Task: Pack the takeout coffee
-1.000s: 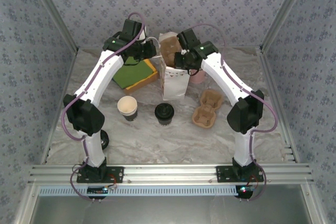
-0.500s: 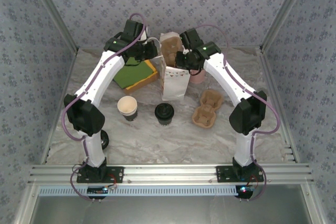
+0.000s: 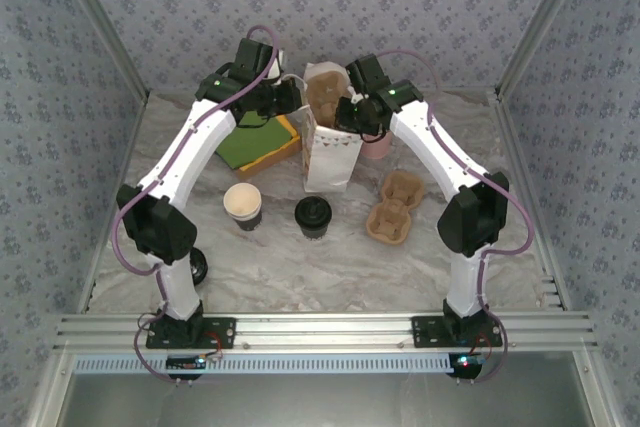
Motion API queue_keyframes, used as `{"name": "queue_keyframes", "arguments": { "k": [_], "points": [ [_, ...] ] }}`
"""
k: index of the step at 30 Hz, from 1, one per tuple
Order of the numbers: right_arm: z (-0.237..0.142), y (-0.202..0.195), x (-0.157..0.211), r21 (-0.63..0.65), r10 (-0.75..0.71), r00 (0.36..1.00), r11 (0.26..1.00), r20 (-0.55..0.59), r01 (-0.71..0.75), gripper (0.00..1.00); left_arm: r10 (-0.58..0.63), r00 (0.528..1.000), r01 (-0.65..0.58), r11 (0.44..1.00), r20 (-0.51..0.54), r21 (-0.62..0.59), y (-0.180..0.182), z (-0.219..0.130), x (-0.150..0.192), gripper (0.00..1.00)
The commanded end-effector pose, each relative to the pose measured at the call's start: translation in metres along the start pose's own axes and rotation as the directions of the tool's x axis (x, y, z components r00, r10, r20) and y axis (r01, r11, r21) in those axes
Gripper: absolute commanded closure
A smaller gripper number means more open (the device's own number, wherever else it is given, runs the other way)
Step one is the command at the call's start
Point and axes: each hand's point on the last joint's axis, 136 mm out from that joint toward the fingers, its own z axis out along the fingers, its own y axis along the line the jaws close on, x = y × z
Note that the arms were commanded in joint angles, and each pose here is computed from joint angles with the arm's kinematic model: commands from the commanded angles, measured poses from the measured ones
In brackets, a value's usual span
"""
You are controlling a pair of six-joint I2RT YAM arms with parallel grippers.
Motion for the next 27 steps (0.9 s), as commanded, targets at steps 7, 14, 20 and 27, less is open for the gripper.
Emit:
{"name": "queue_keyframes", "arguments": {
  "k": [7, 14, 20, 27],
  "points": [
    [-0.017, -0.002, -0.001, 0.026, 0.007, 1.0, 1.0, 0.03, -0.008, 0.71, 0.028, 0.998, -0.03, 0.999, 0.049, 0.033, -0.015, -0.016, -0.009, 0.9],
    [-0.025, -0.004, -0.004, 0.073, -0.046, 0.997, 0.996, 0.055, 0.042, 0.62, 0.031, 0.999, -0.033, 0.999, 0.044, 0.031, -0.014, -0.015, -0.007, 0.9],
    [-0.032, 0.001, -0.008, 0.088, -0.079, 0.994, 0.994, 0.076, 0.072, 0.61, 0.034, 0.999, -0.035, 0.999, 0.04, 0.031, -0.014, -0.014, -0.006, 0.9],
    [-0.032, 0.005, -0.006, 0.121, -0.12, 0.991, 0.986, 0.067, 0.111, 0.61, 0.034, 0.999, -0.035, 0.999, 0.029, 0.033, -0.014, -0.013, -0.003, 0.9]
  ]
}}
